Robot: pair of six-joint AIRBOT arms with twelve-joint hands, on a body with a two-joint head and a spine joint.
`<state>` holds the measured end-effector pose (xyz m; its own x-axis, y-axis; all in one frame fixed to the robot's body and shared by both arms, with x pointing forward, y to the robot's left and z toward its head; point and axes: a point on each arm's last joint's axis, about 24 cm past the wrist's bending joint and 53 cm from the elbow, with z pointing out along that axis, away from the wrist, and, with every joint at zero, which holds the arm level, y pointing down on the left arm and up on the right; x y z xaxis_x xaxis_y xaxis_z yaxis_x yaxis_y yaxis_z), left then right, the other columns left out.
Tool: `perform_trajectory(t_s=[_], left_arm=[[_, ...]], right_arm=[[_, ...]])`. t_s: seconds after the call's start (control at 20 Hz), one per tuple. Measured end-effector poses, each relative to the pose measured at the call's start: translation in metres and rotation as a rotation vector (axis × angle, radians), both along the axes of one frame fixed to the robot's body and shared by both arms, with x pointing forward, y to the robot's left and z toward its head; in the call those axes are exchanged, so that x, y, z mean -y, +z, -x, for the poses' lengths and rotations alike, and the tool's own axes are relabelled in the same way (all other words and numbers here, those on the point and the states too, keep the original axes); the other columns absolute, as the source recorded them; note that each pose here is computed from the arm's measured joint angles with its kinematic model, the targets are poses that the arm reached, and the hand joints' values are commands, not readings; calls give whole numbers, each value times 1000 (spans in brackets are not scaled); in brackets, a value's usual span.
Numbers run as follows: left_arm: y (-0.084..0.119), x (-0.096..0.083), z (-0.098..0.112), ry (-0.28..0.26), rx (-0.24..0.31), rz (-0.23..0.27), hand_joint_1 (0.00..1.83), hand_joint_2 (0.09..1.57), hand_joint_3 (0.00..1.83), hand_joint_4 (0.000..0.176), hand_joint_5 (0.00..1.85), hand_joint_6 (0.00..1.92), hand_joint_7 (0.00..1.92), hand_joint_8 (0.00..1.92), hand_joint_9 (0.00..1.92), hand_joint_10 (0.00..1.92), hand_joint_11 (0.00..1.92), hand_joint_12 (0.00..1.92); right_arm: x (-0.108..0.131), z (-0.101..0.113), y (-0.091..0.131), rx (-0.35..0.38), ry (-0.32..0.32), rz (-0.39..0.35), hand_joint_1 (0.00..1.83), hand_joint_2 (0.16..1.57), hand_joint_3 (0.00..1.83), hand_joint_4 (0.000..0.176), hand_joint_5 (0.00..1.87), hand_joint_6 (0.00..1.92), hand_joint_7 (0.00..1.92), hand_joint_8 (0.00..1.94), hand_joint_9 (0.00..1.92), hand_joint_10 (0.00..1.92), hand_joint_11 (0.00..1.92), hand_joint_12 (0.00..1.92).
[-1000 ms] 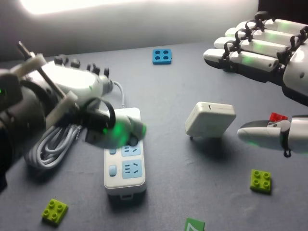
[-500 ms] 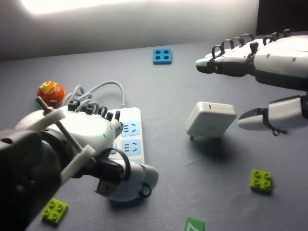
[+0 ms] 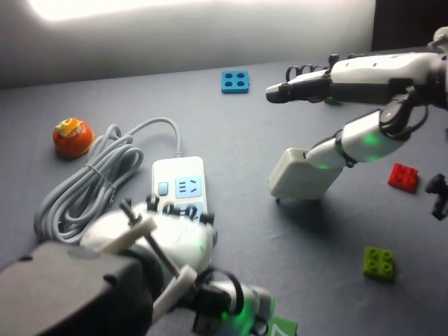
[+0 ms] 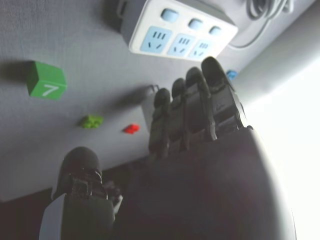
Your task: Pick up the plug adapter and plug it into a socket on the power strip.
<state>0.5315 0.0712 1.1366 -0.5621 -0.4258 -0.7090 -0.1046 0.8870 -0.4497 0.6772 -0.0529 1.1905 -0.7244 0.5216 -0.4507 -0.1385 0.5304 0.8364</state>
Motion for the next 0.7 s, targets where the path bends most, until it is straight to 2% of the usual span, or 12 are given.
perform_trajectory(t_s=[0.1,0.25,0.35,0.45,0.5,0.55,0.65,0.7], left_arm=[[-6,-2,2,6,-11,-9,0,1202,0,0,131,2,126,0,137,2,0,391],[-10,-5,-4,15,-5,-23,0,1207,1,0,111,3,103,3,117,3,0,329],[-11,-1,-6,8,-8,-21,0,1205,0,0,109,2,104,3,122,4,0,348],[-11,2,-7,-3,-2,-21,0,1196,0,0,103,0,88,0,103,0,0,357],[-13,3,-7,-7,-6,-18,0,1192,0,0,91,2,55,3,57,0,0,296],[-14,5,-6,-12,-8,-20,0,1188,0,0,109,4,73,5,70,3,0,342],[-18,8,-6,-30,-4,-25,0,1193,0,0,115,3,79,4,73,2,0,312],[-22,8,-4,-41,-6,-33,0,1193,0,0,139,3,114,4,108,4,0,387]], right_arm=[[-4,-7,-10,-27,-4,4,996,1210,0,0,138,2,96,2,89,1,0,396],[-7,-20,-27,-52,-13,32,994,1189,0,0,168,4,139,6,145,8,0,554],[-7,-27,-34,-58,-22,41,987,1197,1,0,170,3,134,2,139,3,0,557],[-10,-27,-39,-63,-16,50,987,1203,3,0,157,0,103,1,108,0,0,520],[-12,-26,-42,-68,-10,54,992,1201,1,0,154,3,124,7,123,5,0,472],[-13,-25,-44,-71,-6,58,983,1200,0,0,154,3,126,5,126,5,0,461],[-15,-24,-45,-68,-1,64,987,1197,1,0,136,1,115,4,125,2,0,440],[-14,-24,-47,-61,1,71,984,1190,0,0,136,2,117,4,128,3,0,457]])
